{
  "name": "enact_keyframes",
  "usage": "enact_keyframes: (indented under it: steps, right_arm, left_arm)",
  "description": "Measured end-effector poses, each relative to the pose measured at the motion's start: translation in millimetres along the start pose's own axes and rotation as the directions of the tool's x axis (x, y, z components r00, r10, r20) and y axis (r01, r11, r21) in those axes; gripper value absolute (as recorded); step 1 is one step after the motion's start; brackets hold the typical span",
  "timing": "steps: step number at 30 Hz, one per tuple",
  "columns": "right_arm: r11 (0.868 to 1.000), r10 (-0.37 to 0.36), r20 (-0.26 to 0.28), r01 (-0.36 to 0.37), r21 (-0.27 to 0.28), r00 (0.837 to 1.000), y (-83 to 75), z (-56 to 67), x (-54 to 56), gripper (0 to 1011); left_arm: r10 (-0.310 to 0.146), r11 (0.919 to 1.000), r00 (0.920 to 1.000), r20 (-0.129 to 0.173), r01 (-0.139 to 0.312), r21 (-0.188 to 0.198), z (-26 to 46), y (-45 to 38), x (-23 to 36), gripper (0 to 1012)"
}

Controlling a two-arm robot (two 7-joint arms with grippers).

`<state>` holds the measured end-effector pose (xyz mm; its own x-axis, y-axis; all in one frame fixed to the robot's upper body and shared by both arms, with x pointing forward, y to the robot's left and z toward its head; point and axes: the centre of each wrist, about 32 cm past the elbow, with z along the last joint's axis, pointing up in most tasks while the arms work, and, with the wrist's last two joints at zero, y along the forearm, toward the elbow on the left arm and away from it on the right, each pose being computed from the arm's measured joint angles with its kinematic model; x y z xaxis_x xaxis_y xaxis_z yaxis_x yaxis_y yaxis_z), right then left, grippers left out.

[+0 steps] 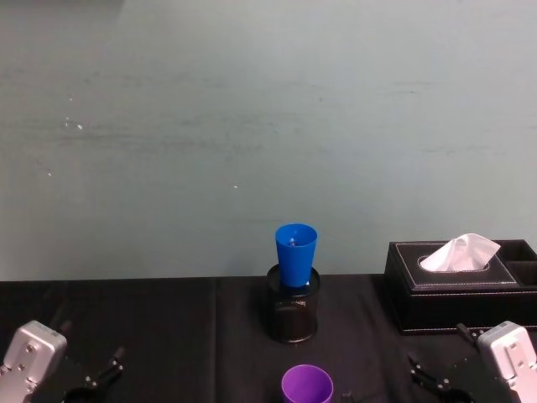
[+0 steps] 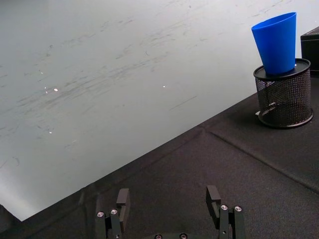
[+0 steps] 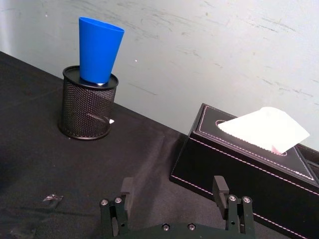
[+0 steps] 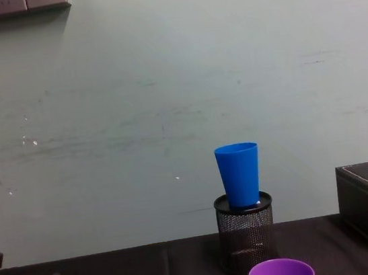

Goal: Pick up one cup with a gripper and tap it against the other cup.

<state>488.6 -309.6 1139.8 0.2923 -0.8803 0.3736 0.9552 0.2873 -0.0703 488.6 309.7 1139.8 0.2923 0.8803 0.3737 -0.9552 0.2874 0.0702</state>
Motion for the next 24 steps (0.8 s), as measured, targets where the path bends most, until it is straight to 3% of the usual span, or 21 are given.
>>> enact_keyframes:
  steps: [24]
  right_arm:
    - [1.000,0.000,0.000,0.000,0.000,1.000,0.0,0.0,0.0,1002]
  left_arm:
    - [0.000,1.0000,1.0000,0.000,0.000,0.000,0.0,0.0,0.0,1000]
